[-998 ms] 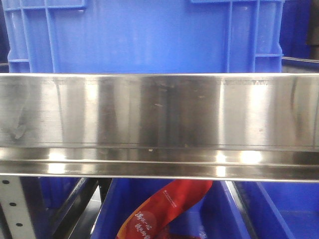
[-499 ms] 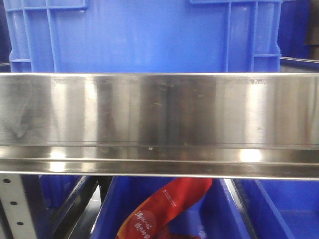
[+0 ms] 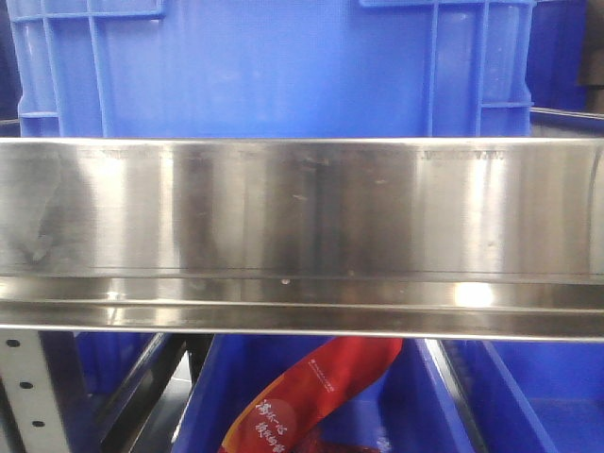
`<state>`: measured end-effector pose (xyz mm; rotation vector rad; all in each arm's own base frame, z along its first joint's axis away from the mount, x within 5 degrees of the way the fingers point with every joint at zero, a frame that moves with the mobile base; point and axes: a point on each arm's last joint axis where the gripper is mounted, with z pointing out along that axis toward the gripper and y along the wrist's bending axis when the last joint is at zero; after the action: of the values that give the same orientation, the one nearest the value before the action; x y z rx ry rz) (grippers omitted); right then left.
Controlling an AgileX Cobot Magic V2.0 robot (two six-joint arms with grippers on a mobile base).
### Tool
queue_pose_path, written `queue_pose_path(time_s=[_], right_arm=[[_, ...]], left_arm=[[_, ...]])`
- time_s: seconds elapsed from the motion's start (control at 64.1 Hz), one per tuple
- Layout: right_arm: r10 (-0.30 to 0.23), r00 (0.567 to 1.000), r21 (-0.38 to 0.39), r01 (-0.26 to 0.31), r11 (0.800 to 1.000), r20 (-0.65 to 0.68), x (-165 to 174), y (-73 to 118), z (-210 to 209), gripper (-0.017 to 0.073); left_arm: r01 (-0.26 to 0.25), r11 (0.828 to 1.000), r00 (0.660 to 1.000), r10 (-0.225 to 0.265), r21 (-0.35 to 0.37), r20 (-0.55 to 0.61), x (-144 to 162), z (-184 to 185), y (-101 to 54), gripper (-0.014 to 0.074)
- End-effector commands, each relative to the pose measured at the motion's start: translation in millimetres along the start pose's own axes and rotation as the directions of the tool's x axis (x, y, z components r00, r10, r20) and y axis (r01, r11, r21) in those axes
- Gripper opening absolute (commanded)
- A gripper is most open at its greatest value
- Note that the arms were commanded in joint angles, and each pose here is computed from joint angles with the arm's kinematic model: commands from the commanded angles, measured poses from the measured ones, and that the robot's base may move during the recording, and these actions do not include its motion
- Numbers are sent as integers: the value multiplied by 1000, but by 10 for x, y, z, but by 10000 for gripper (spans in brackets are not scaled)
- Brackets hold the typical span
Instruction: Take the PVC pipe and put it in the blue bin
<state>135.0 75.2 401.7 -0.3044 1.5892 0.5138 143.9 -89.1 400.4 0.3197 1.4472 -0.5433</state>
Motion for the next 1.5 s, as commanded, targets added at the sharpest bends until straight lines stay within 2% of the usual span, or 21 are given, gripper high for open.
queue_pose_path(time_s=[0.0, 0.468, 0.546, 0.608, 0.639, 0.733, 0.827, 0.92, 0.998, 1.107, 1.201, 1.482], right_arm=[[-18, 999, 4, 18, 1000, 36, -29, -4, -16, -154], [-20, 999, 5, 19, 1000, 35, -17, -6, -13, -154], [-55, 996, 30, 52, 998, 74, 28, -46, -71, -154], [-108, 989, 78, 100, 992, 106, 87, -112, -141, -154], [-126, 986, 110, 114, 987, 109, 138, -157, -195, -154], [-134, 986, 212, 110, 971, 103, 306, -285, -367, -154], [-144, 985, 346, 102, 933, 97, 530, -419, -567, -154], [-149, 985, 442, 94, 892, 90, 798, -489, -737, -154], [-144, 987, 502, 88, 861, 74, 1031, -535, -828, -154], [-140, 988, 554, 83, 829, 63, 1319, -565, -925, -154], [-145, 987, 567, 81, 820, 68, 1484, -563, -979, -154], [-155, 984, 567, 81, 820, 83, 1825, -559, -1045, -154]], left_arm=[[11, 1000, 1000, -11, 6, 29, -32, -18, -10, -111], [11, 1000, 1000, -11, 6, 29, -32, -18, -10, -111], [11, 1000, 1000, -11, 6, 29, -32, -18, -10, -111], [11, 1000, 1000, -11, 6, 29, -32, -18, -10, -111], [11, 1000, 1000, -11, 6, 29, -32, -18, -10, -111], [11, 1000, 1000, -11, 6, 29, -32, -18, -10, -111], [11, 1000, 1000, -11, 6, 29, -32, -18, -10, -111], [11, 1000, 1000, -11, 6, 29, -32, -18, -10, -111], [11, 1000, 1000, -11, 6, 29, -32, -18, -10, -111], [11, 1000, 1000, -11, 6, 29, -32, -18, -10, -111], [11, 1000, 1000, -11, 6, 29, -32, -18, -10, -111], [11, 1000, 1000, -11, 6, 29, -32, -18, -10, -111]])
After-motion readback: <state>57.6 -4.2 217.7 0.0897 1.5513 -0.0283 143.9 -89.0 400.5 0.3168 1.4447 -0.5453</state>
